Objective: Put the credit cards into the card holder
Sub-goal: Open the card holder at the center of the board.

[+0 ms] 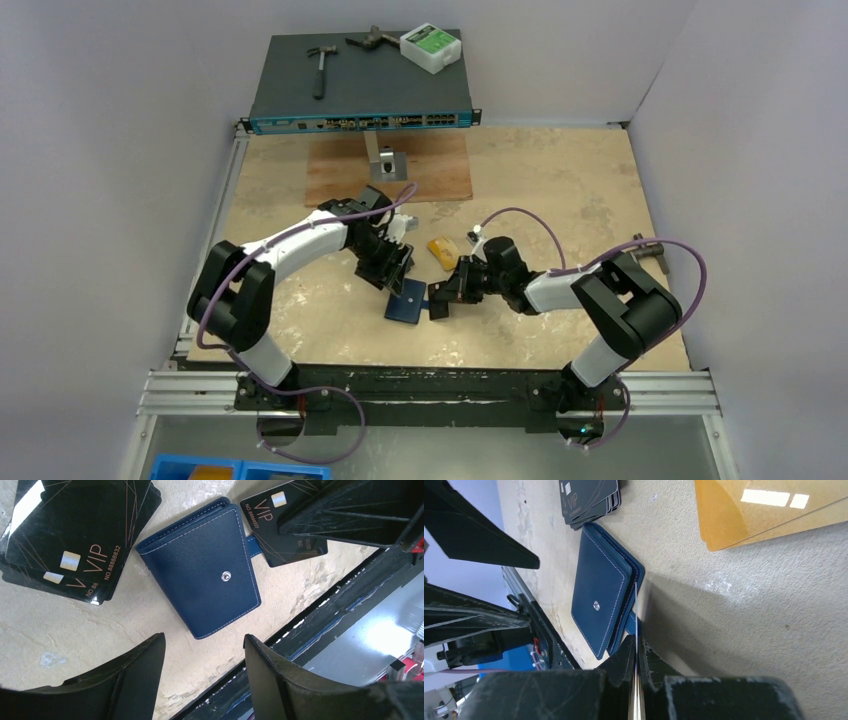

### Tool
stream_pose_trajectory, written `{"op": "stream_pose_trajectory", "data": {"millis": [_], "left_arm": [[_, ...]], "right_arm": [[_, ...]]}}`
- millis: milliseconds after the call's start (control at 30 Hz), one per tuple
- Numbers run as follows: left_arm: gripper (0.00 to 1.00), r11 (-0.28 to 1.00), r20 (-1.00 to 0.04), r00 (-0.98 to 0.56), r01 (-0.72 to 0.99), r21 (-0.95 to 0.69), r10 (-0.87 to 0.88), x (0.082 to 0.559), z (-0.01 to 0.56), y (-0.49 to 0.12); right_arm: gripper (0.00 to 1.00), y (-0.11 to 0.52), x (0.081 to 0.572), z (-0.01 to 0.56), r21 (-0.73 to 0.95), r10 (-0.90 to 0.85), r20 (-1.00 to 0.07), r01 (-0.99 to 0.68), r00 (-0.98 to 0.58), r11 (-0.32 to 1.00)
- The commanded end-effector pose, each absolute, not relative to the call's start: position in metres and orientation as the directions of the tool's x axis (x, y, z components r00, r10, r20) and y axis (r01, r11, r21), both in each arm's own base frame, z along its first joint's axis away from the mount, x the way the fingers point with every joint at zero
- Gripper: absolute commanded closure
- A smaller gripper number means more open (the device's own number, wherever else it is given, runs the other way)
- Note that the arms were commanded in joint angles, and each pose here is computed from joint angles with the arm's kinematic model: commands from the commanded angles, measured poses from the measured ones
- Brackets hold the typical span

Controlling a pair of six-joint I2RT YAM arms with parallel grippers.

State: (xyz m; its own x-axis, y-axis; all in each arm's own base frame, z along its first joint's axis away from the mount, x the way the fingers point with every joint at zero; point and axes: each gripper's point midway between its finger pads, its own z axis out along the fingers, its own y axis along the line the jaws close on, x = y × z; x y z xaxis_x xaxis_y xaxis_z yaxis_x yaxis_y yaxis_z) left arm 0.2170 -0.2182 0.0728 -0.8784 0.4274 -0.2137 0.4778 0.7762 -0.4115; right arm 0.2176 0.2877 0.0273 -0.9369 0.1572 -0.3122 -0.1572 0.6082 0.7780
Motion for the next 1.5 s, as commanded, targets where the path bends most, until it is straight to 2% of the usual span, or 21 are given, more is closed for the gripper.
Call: {"op": "stream_pose_trajectory", "data": {"millis": [0, 333, 567, 833, 1133, 1367, 1467], "left_arm": [[0.42, 0.772, -0.236, -0.886, 0.463, -0.436, 0.399, 0.226, 0.067, -0.228], [0.37, 0.746, -0.253, -0.878, 0.479, -0.462, 0.408, 0.237, 0.054, -0.241], [0.3, 0.716, -0.254, -0.874, 0.485, -0.502, 0.414, 0.236, 0.055, -0.249], [0.27, 0.666, -0.291, -0.852, 0.523, -0.532, 0.436, 0.233, 0.064, -0.26], [0.22, 0.65, -0.299, -0.822, 0.567, -0.506, 0.484, 0.223, 0.064, -0.258], [0.17, 0.682, -0.328, -0.788, 0.616, -0.395, 0.522, 0.23, 0.073, -0.239], [0.1, 0.683, -0.358, -0.771, 0.634, -0.363, 0.526, 0.235, 0.085, -0.237]], "right_arm": [[1.0, 0.293, 0.216, 0.035, 0.791, 0.128, -0.333, -0.203, -0.934, 0.577], [1.0, 0.298, 0.209, 0.032, 0.81, 0.095, -0.321, -0.222, -0.942, 0.542], [1.0, 0.301, 0.208, 0.031, 0.819, 0.078, -0.316, -0.23, -0.946, 0.526], [1.0, 0.306, 0.212, 0.047, 0.832, 0.087, -0.358, -0.276, -0.93, 0.481], [1.0, 0.321, 0.219, 0.069, 0.857, 0.09, -0.381, -0.315, -0.92, 0.409], [1.0, 0.338, 0.22, 0.08, 0.857, 0.066, -0.402, -0.35, -0.913, 0.377], [1.0, 0.345, 0.219, 0.084, 0.858, 0.056, -0.409, -0.362, -0.911, 0.365]]}}
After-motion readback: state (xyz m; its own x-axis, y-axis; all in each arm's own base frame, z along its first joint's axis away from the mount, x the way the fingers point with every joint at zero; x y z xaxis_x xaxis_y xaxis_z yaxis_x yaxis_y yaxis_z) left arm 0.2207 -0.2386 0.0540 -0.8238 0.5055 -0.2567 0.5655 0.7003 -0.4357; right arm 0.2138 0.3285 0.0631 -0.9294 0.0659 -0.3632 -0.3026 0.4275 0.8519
